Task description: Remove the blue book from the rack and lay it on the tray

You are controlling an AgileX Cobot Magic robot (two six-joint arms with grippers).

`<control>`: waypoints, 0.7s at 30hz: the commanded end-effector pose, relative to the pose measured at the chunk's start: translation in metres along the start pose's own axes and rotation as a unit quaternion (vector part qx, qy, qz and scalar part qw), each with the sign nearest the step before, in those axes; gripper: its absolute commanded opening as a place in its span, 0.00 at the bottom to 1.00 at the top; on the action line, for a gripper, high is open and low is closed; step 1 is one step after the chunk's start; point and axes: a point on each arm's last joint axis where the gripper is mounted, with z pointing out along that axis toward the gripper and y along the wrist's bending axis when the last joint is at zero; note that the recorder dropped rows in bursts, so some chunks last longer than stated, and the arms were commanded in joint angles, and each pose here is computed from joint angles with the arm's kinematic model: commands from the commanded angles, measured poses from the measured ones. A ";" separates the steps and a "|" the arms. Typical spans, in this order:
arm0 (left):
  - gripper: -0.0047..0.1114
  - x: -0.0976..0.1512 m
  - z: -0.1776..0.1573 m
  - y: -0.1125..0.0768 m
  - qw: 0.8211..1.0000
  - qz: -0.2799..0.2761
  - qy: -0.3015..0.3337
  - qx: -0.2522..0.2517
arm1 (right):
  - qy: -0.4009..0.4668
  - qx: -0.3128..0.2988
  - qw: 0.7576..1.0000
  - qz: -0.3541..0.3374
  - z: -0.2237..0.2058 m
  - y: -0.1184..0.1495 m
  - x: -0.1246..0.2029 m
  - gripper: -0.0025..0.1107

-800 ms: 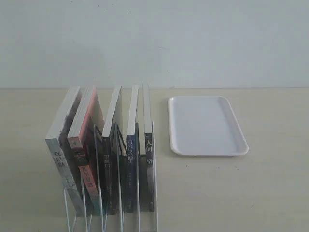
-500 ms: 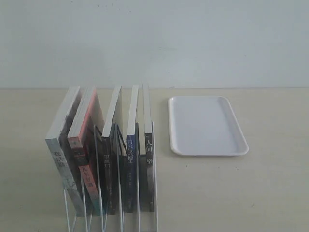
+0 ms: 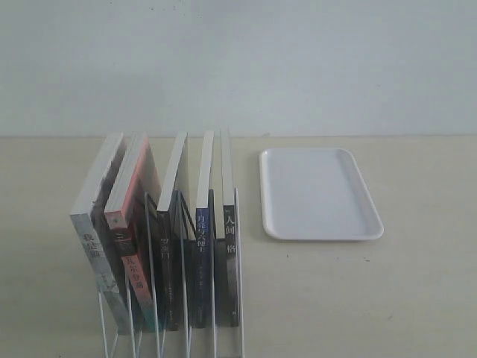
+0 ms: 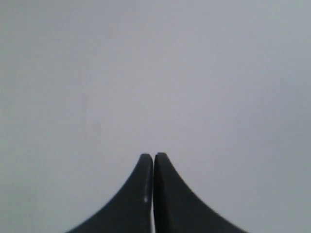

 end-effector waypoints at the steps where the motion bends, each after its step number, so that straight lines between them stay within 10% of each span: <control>1: 0.08 0.001 0.000 0.000 1.000 0.003 -0.001 -0.001 | 0.277 0.057 0.957 -0.067 0.042 0.001 0.012 0.02; 10: 0.08 0.001 0.000 0.000 1.000 0.003 -0.001 -0.001 | 0.471 0.097 0.875 -0.054 0.074 -0.007 0.047 0.02; 21: 0.08 0.001 0.000 0.000 1.000 0.003 -0.001 -0.001 | 0.681 -0.090 0.726 0.019 0.052 0.024 0.114 0.02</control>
